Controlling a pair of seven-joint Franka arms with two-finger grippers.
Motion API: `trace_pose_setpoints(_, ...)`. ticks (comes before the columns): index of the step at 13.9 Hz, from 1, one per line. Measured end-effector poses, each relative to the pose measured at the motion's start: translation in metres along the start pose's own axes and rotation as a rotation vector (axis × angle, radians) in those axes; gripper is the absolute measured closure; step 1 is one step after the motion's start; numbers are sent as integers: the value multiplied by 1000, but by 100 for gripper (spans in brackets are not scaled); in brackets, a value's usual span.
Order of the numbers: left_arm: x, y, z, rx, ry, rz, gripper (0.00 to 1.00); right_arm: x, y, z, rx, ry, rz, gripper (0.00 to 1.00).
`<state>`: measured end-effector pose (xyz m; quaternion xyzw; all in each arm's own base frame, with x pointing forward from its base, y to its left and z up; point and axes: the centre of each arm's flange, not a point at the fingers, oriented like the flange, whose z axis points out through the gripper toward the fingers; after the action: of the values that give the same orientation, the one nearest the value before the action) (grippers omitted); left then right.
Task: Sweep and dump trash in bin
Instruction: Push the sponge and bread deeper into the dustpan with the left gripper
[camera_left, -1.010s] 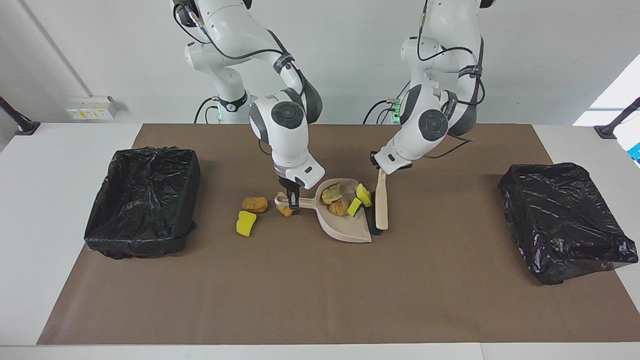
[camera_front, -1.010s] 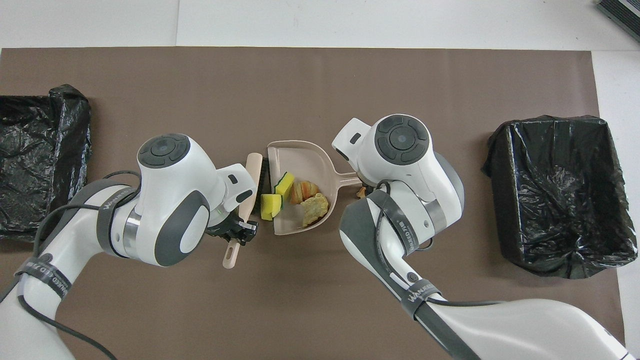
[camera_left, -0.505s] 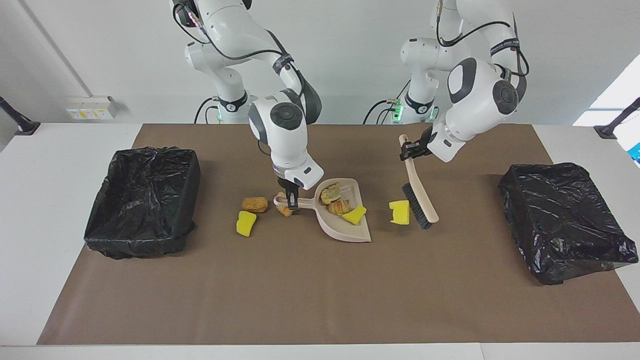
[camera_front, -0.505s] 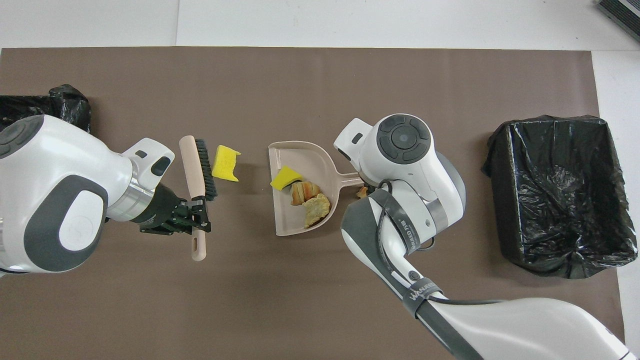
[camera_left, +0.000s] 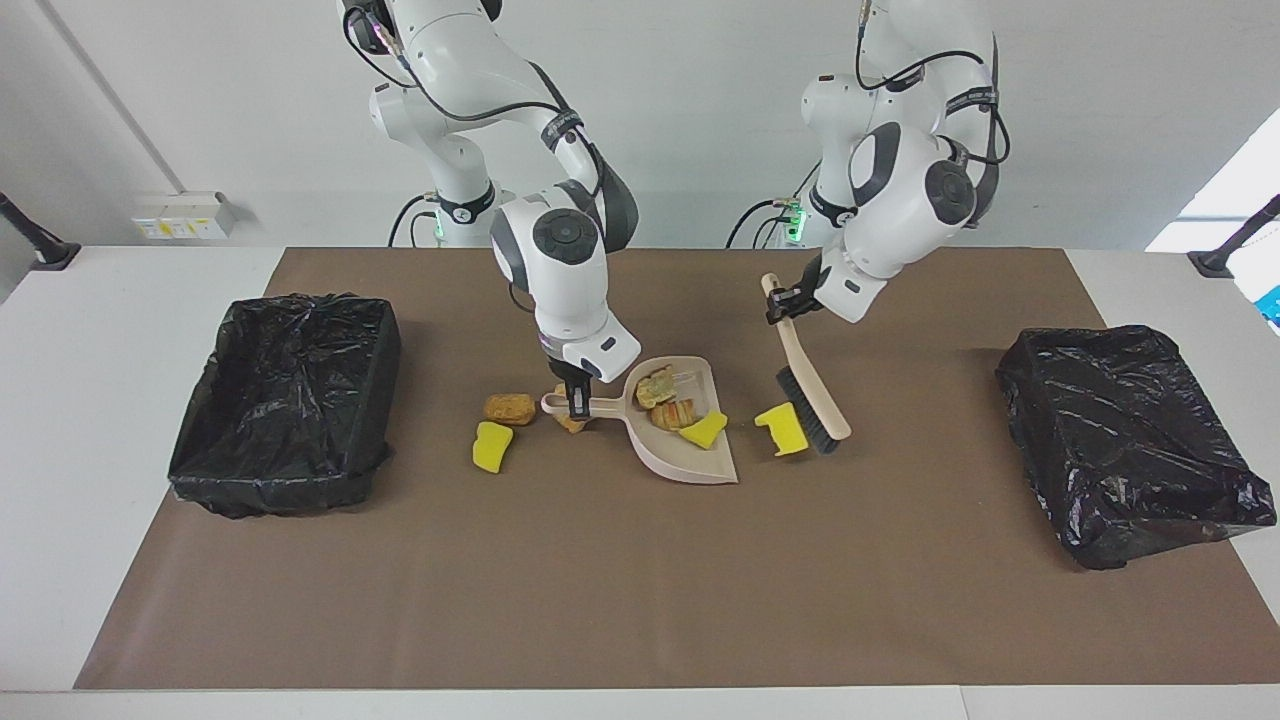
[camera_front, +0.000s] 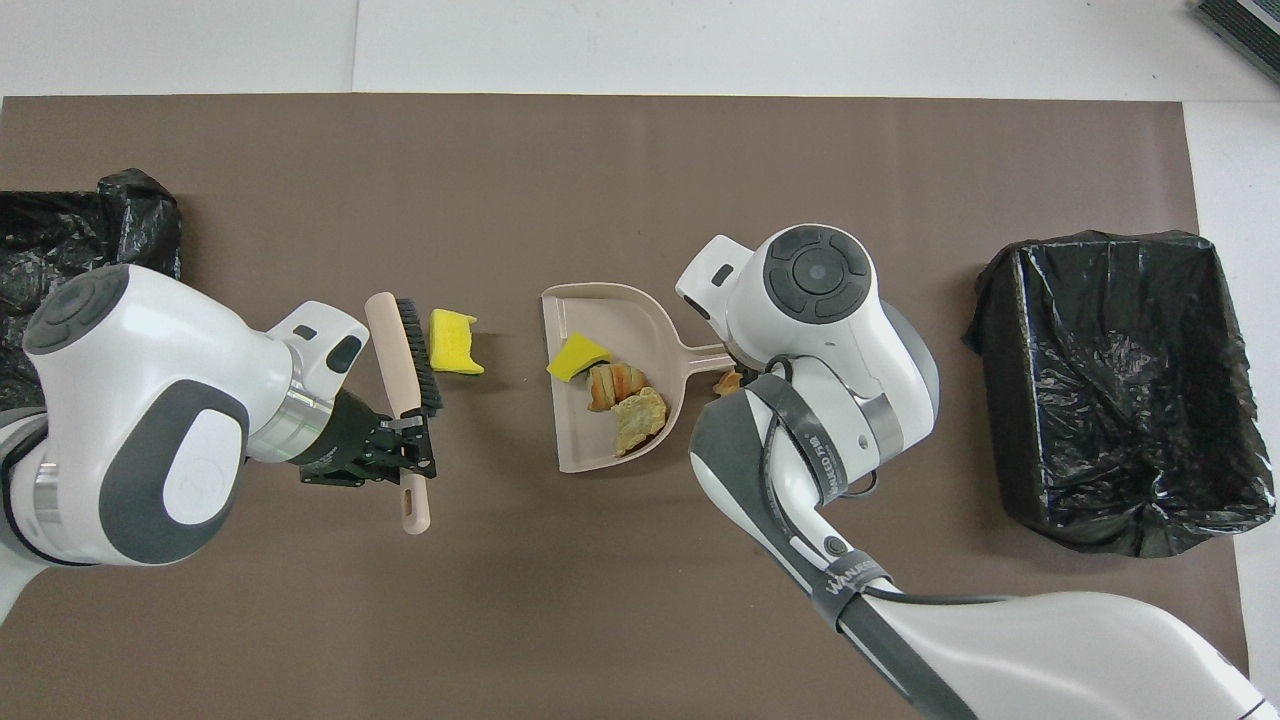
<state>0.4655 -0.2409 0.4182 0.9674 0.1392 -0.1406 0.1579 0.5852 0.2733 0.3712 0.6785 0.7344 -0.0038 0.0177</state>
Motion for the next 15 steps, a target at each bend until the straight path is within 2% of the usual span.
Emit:
trace_pose_setpoints(2,-15,22,29,-23,-3,2,74,0,0,0,0,0,0,67)
trace_pose_setpoints(7,-53,29,93,60,-77,31,74,0,0,0,0,0,0,67)
trace_pose_setpoints(11,-66,27,98,105,-131,45,74,0,0,0,0,0,0,67)
trace_pose_setpoints(15,-84,27,99,229,-154,128,74,-7,1,4,7,-2,10,67)
